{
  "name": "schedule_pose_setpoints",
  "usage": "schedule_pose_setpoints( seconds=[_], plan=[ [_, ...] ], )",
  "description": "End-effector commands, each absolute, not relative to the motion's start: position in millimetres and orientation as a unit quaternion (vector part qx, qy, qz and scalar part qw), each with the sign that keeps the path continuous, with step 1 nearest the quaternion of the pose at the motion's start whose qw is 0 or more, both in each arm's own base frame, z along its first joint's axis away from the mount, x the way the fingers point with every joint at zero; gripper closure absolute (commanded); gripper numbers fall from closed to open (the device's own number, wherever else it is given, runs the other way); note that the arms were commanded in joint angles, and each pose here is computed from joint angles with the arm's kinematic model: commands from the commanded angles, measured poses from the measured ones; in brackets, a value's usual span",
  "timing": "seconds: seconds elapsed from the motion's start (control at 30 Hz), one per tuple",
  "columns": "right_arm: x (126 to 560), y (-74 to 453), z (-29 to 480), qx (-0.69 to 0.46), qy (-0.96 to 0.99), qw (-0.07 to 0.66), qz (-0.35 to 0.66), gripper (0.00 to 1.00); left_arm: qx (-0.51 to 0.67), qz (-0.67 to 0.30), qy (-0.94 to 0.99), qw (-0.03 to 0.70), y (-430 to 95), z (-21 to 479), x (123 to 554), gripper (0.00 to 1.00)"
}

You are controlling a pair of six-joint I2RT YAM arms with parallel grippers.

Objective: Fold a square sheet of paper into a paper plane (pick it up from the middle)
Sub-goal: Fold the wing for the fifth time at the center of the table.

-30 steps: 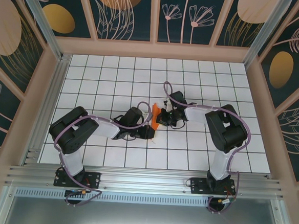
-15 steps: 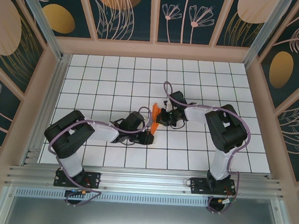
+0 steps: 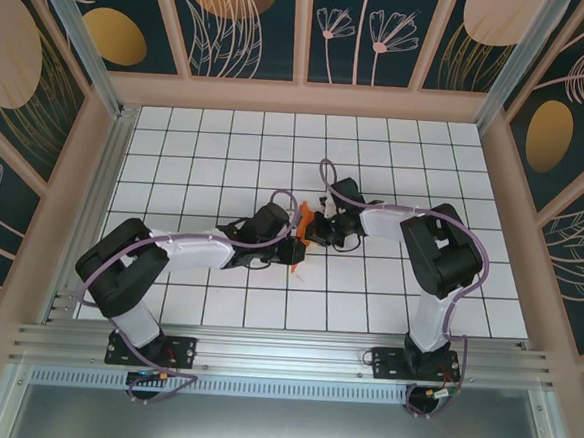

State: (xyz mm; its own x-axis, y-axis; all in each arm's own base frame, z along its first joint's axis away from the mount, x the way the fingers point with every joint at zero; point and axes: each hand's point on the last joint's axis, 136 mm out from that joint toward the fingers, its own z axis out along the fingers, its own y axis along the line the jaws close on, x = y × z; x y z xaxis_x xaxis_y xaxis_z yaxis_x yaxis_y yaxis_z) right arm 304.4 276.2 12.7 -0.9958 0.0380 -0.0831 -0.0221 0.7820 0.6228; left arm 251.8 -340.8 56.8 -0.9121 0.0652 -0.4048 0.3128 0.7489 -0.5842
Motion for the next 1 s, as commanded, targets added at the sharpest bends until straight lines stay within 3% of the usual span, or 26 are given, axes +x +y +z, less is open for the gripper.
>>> schedule_pose_setpoints(
  seconds=[0.0, 0.33, 0.73, 0.97],
  plan=[
    [281.4, 236.1, -51.7, 0.045, 0.976, 0.002, 0.215, 0.97, 0.092, -0.284, 0.94, 0.164, -330.0, 30.3, 255.0, 0.92],
    [280.2, 235.6, -53.7, 0.045, 0.976, 0.0, 0.213, 0.97, 0.092, -0.266, 0.949, 0.14, -327.1, 8.1, 250.4, 0.95],
    [281.1, 235.2, -54.7, 0.048, 0.976, 0.0, 0.211, 0.97, 0.131, -0.251, 0.957, 0.069, -300.6, -0.9, 200.5, 0.96],
    [280.1, 235.0, -57.8, 0.05, 0.977, -0.004, 0.209, 0.97, 0.143, -0.266, 0.949, 0.092, -303.5, 18.6, 200.8, 0.96]
  ],
)
